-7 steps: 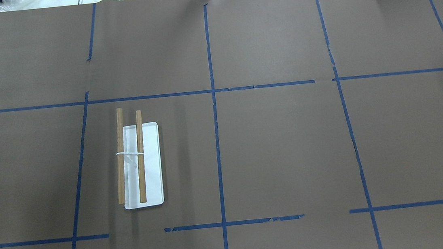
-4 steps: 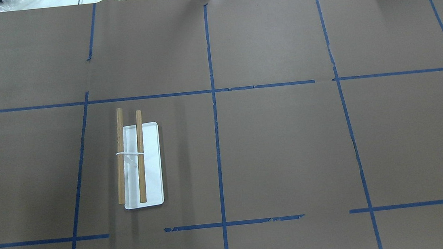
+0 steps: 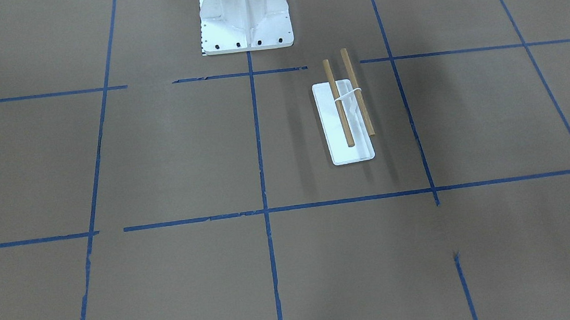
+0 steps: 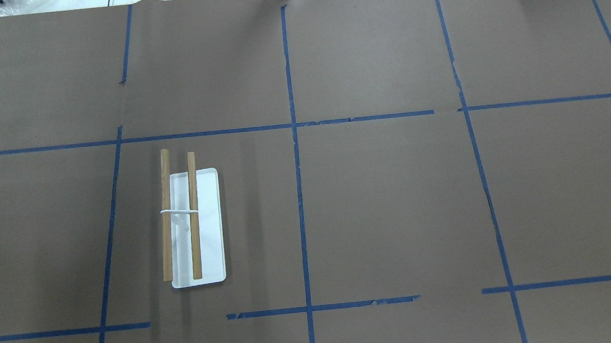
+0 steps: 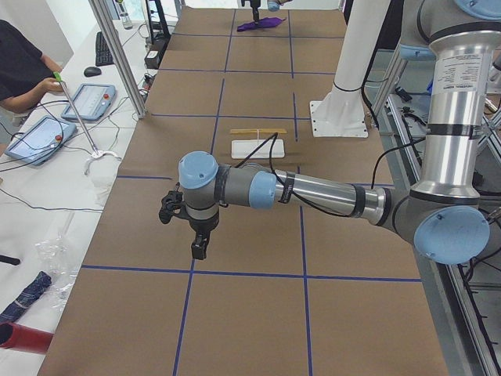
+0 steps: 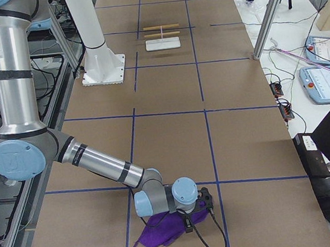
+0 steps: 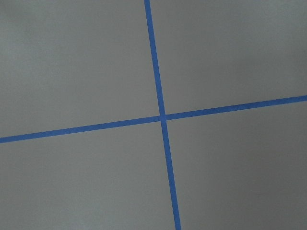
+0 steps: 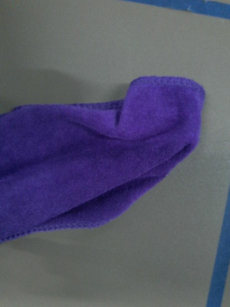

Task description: Hang towel on rack

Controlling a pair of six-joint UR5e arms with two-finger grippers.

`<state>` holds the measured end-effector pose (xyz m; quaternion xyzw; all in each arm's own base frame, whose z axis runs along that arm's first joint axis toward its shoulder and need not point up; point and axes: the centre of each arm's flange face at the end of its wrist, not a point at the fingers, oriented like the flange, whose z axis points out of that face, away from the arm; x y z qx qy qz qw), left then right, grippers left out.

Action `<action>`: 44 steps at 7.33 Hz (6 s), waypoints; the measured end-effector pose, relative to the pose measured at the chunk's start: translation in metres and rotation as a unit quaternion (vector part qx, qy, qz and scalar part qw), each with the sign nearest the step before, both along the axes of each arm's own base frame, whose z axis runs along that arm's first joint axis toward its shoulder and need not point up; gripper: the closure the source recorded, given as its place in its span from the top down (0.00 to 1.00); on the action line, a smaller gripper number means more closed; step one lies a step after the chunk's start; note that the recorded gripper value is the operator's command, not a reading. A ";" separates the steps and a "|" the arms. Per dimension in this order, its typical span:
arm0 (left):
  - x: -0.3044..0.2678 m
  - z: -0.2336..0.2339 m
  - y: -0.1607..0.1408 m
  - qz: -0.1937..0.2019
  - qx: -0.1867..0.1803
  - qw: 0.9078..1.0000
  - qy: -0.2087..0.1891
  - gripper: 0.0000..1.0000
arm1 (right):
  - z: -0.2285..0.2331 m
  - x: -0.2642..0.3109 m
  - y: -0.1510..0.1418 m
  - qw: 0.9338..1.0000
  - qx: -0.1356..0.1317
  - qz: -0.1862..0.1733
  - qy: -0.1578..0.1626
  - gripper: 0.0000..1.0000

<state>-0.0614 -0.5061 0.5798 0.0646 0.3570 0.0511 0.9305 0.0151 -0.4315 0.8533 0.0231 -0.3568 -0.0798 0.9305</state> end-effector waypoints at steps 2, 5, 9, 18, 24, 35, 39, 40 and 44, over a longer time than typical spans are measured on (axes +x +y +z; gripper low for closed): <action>0.000 0.000 0.000 0.000 0.000 1.000 0.000 1.00 | 0.005 -0.003 0.004 1.000 -0.004 -0.006 0.002 0.00; 0.001 -0.002 0.000 0.000 0.002 1.000 0.000 1.00 | 0.002 -0.004 0.001 1.000 0.011 -0.019 0.001 0.00; 0.001 -0.005 -0.001 0.000 0.005 1.000 0.001 1.00 | -0.043 -0.010 -0.042 0.998 0.055 -0.017 -0.010 0.00; 0.031 -0.068 -0.044 -0.005 0.106 0.994 0.012 1.00 | -0.370 -0.076 -0.203 0.967 0.212 0.047 -0.130 0.00; 0.203 -0.212 -0.081 -0.133 0.082 0.965 0.212 1.00 | -0.627 -0.281 -0.111 0.926 0.279 0.103 -0.232 0.00; 0.433 -0.447 -0.007 -0.180 -0.296 0.833 0.431 1.00 | -0.748 -0.391 0.028 0.859 0.383 0.161 -0.299 0.00; 0.440 -0.458 -0.005 -0.177 -0.302 0.830 0.435 0.40 | -0.752 -0.386 0.035 0.855 0.386 0.165 -0.305 0.00; 0.442 -0.459 -0.004 -0.175 -0.302 0.830 0.436 0.00 | -0.753 -0.383 0.037 0.854 0.387 0.165 -0.307 0.00; 0.441 -0.457 -0.002 -0.170 -0.296 0.831 0.439 0.00 | -0.752 -0.382 0.038 0.854 0.387 0.164 -0.307 0.00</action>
